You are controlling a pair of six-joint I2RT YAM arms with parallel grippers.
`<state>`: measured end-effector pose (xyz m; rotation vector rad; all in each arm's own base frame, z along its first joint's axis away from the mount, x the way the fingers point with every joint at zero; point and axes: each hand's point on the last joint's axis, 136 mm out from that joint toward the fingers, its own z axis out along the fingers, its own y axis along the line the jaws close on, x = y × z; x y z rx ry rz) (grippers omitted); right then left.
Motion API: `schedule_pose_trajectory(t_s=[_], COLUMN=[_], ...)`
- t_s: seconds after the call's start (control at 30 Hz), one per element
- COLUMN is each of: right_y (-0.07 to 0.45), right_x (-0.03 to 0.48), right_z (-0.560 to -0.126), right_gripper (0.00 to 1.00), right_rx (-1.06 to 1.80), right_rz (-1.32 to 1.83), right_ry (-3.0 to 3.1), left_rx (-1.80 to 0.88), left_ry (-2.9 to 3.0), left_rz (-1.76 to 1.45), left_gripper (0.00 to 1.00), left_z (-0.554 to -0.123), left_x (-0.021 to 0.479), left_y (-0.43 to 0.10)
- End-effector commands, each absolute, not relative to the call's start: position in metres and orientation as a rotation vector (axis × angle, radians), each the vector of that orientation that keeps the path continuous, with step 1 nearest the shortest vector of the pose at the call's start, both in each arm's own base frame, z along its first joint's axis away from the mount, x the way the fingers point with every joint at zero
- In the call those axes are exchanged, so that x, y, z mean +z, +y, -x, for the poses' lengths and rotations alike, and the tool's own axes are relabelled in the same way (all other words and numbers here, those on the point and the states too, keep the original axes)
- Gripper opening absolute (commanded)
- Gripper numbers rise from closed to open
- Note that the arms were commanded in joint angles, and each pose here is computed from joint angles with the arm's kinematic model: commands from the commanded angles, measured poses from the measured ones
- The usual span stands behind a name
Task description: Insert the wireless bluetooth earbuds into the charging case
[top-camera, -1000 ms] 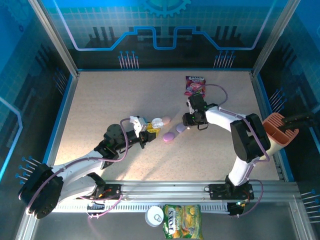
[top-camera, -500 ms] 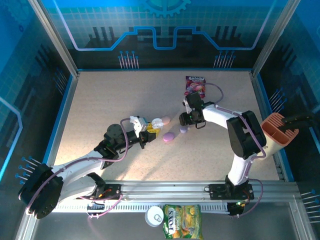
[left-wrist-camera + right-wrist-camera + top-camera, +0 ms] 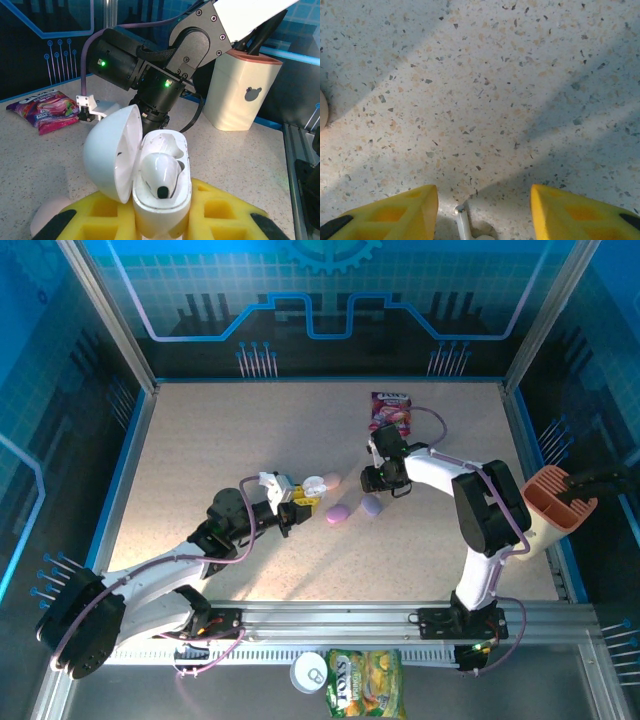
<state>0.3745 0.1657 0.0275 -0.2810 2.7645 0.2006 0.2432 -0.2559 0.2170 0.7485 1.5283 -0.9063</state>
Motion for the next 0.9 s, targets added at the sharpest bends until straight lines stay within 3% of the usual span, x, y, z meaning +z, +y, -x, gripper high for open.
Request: schedule_pose_trajectory(t_s=[0.0,0.33,0.87], right_y=[0.164,0.157,0.107], right_x=[0.027,0.017,0.024], right_z=[-0.37,-0.359,-0.349], right_gripper=[0.52,0.52,0.49], right_rx=[0.202,-0.012,-0.162], right_rz=[0.311,0.432,0.212], right_ry=[2.796,2.886,2.934], left_rx=[-0.915,-0.921,-0.946], left_ry=[1.515,1.518,1.52], left_rz=[-0.744,-0.733,-0.74], left_gripper=[0.18,0.18,0.18], left_z=[-0.242,-0.241,-0.242], left_x=[0.22,0.22,0.22], left_y=[-0.254,-0.253,-0.257])
